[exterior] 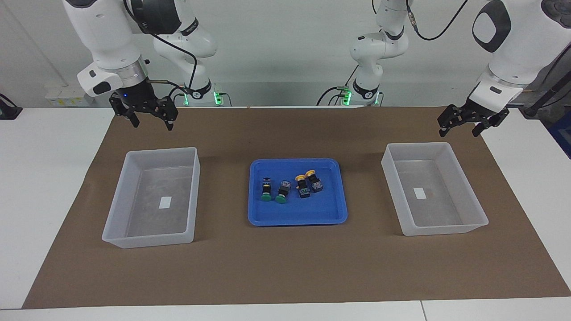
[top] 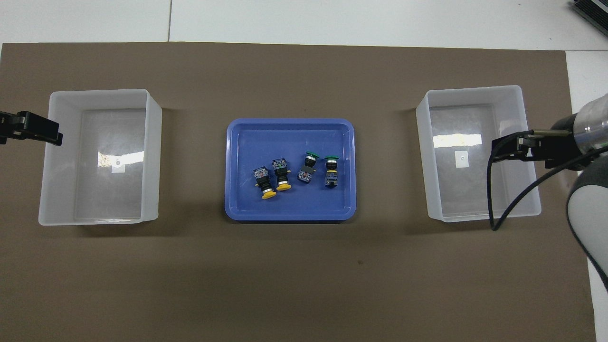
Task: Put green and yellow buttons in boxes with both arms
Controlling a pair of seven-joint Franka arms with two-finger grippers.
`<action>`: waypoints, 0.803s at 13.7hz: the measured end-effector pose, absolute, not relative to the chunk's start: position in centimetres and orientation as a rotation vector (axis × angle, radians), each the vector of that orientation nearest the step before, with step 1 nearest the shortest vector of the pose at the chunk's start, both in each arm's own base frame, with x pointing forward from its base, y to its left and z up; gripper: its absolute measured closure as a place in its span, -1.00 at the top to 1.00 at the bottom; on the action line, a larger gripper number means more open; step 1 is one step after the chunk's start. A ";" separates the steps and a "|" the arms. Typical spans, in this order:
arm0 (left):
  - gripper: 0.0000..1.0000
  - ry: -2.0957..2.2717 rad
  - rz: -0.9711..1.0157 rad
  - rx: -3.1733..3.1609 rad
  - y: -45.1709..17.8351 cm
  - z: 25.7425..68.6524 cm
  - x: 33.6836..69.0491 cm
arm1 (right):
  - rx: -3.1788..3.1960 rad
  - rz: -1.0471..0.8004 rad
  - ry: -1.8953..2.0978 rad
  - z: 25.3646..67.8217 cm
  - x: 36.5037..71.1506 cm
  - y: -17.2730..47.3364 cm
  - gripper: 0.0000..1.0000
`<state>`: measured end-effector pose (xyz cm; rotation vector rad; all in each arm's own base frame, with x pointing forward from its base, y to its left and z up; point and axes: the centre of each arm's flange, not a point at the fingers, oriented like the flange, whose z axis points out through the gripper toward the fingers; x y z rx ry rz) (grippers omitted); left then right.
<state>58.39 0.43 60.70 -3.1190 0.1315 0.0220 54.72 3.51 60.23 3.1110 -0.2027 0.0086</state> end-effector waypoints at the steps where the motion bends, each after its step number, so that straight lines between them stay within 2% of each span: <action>1: 1.00 0.134 0.022 -3.119 0.3 60.7 58.4 | 3.111 0.008 -0.203 60.2 54.7 3.5 1.00; 9: 1.00 0.166 -0.035 -3.117 -0.8 60.9 58.8 | 3.111 0.012 -0.214 60.2 54.8 3.1 1.00; 11: 1.00 0.166 -0.038 -3.117 -0.8 60.9 58.8 | 3.114 0.061 -0.216 60.4 55.1 3.0 1.00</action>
